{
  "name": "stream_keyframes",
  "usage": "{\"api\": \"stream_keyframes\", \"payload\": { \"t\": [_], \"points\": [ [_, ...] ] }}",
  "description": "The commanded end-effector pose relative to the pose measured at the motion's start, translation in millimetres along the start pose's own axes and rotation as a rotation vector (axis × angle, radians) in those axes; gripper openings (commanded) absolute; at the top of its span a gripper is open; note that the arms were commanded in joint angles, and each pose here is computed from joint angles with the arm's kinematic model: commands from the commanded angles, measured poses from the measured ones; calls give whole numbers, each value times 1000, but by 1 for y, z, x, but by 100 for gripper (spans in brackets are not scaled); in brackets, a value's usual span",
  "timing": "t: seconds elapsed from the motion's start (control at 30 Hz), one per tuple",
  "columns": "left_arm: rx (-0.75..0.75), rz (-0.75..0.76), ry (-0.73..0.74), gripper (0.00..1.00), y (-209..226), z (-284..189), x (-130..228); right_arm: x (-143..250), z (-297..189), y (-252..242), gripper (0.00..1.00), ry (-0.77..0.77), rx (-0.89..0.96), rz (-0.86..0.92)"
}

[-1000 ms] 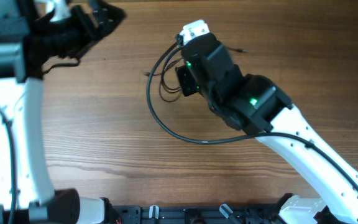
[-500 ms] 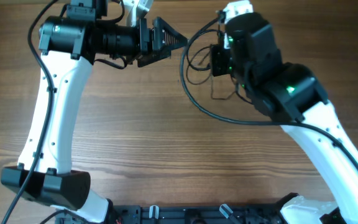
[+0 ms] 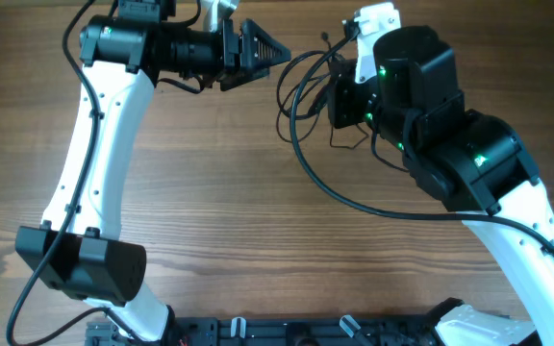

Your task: Untangle cables

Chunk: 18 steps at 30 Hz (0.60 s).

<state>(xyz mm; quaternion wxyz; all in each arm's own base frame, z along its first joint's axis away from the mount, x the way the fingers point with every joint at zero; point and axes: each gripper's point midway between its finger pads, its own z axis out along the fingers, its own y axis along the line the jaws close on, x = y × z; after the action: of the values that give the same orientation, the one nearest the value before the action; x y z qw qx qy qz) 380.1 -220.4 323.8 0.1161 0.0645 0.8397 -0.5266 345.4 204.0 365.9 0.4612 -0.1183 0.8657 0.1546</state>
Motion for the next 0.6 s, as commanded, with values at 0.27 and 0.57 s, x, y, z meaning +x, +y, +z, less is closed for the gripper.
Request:
{"api": "stream_keyframes", "payload": {
  "t": [0.27, 0.57],
  "points": [
    [14, -20, 93, 4, 16, 41, 5, -8, -13, 6, 4, -31, -41, 17],
    [13, -135, -17, 4, 46, -41, -7, -7, -20, -49, 4, -25, 140, 65]
  ]
}}
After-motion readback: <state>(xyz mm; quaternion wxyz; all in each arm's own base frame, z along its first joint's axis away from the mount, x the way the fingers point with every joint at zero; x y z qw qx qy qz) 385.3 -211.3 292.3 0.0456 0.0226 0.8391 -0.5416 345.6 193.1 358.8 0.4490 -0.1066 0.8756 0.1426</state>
